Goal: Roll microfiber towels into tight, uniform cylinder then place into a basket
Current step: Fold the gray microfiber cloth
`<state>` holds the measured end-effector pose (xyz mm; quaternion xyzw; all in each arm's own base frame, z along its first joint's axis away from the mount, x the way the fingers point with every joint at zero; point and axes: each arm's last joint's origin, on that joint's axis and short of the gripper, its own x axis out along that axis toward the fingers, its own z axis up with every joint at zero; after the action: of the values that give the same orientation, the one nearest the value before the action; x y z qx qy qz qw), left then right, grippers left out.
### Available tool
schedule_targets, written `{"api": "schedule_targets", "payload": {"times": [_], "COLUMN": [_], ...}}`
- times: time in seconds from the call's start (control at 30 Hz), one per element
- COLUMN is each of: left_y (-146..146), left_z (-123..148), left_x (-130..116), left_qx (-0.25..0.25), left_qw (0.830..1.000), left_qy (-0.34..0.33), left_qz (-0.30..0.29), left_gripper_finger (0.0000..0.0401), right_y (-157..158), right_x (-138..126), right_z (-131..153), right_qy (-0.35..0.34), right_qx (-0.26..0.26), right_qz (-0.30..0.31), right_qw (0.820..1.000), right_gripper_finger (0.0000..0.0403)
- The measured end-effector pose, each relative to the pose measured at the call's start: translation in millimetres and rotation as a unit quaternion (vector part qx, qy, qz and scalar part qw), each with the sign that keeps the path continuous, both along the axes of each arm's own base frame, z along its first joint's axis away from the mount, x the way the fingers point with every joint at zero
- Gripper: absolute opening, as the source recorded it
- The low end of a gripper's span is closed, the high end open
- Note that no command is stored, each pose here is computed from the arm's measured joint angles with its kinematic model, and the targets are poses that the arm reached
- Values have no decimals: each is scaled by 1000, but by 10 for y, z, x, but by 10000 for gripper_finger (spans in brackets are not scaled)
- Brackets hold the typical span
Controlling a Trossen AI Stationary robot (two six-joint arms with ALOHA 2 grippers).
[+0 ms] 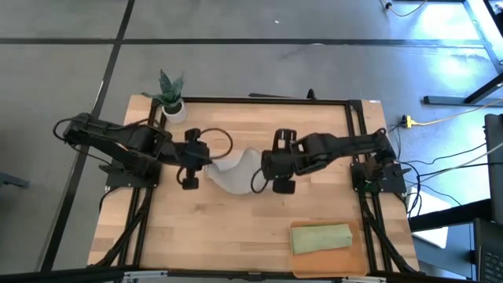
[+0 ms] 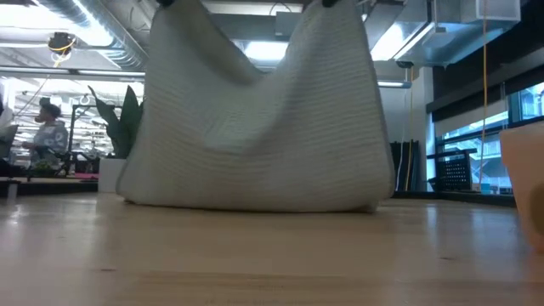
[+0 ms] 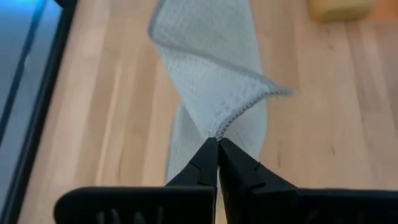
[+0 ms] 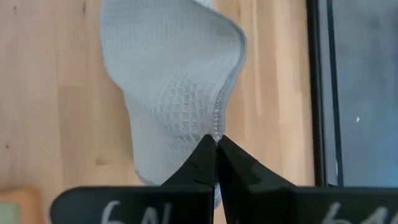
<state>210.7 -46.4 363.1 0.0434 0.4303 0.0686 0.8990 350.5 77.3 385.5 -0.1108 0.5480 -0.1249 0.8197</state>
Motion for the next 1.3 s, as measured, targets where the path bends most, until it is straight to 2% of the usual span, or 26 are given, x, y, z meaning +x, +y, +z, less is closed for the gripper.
{"api": "schedule_targets", "payload": {"times": [0.07,0.13,0.33,0.43,0.63,1.0,1.17,1.3], "left_y": [-34,-30,111,207,389,800,961,1101], "left_z": [9,24,69,101,226,882,965,889], "left_x": [0,5,8,45,72,-125,-184,-160], "left_qx": [4,29,111,123,142,193,208,216], "left_qw": [1000,999,985,977,968,938,933,929], "left_qy": [-10,-25,-59,-81,-114,-168,-162,-137], "left_qz": [4,23,118,156,175,235,247,267], "left_gripper_finger": [0,0,0,0,0,0,0,0], "right_y": [38,41,-155,-312,-611,-1171,-1423,-1609], "right_x": [-9,-9,8,30,34,-219,-263,-282], "right_z": [-19,-14,31,37,72,588,817,889], "right_qy": [1,-8,-34,-33,-16,-64,-107,-130], "right_qx": [-3,-20,-102,-119,-156,-197,-226,-235], "right_qz": [-3,-14,-67,-88,-101,-125,-128,-135], "right_qw": [1000,1000,992,988,982,970,960,954], "right_gripper_finger": [7,7,7,7,7,7,7,7]}}
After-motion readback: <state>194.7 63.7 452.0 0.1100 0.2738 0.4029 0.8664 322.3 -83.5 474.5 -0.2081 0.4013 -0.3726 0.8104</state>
